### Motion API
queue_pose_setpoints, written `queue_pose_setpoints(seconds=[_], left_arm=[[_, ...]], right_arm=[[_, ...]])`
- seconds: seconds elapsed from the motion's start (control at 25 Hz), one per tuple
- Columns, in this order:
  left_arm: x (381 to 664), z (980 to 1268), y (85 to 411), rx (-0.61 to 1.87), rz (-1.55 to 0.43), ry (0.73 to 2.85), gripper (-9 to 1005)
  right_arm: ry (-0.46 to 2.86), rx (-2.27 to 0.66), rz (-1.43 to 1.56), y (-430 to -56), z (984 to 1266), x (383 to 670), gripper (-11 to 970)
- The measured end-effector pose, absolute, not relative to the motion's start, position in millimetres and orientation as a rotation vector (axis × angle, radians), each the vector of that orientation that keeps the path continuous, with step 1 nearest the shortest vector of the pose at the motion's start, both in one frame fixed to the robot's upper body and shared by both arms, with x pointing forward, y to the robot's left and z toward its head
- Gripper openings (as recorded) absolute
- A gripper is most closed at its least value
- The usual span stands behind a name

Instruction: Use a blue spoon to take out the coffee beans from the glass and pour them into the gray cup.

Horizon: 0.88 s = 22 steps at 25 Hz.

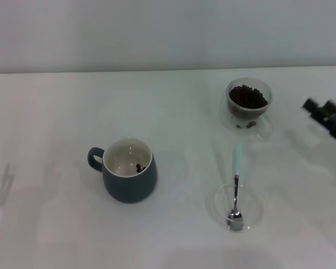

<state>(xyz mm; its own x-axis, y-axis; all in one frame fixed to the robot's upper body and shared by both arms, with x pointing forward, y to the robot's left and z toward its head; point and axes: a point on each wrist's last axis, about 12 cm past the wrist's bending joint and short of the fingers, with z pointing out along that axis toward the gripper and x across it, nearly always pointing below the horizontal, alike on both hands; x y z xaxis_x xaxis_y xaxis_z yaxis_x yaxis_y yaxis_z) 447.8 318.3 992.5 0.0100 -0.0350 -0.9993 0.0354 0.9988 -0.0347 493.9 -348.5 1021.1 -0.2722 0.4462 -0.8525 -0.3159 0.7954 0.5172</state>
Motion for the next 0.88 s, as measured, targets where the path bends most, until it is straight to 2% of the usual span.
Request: queue_pose_setpoints(seconds=[0.28, 0.6, 0.88], left_arm=[[454, 994, 318, -0.011, -0.055, 1.56, 833], [455, 992, 321, -0.118, -0.095, 1.568, 831], [458, 993, 319, -0.104, -0.108, 1.568, 834]], right_arm=[[1.509, -0.015, 0.026, -373, 1023, 487, 848], [1.485, 0.02, -0.06, -381, 1027, 490, 844], [1.499, 0.018, -0.047, -380, 1025, 490, 844]])
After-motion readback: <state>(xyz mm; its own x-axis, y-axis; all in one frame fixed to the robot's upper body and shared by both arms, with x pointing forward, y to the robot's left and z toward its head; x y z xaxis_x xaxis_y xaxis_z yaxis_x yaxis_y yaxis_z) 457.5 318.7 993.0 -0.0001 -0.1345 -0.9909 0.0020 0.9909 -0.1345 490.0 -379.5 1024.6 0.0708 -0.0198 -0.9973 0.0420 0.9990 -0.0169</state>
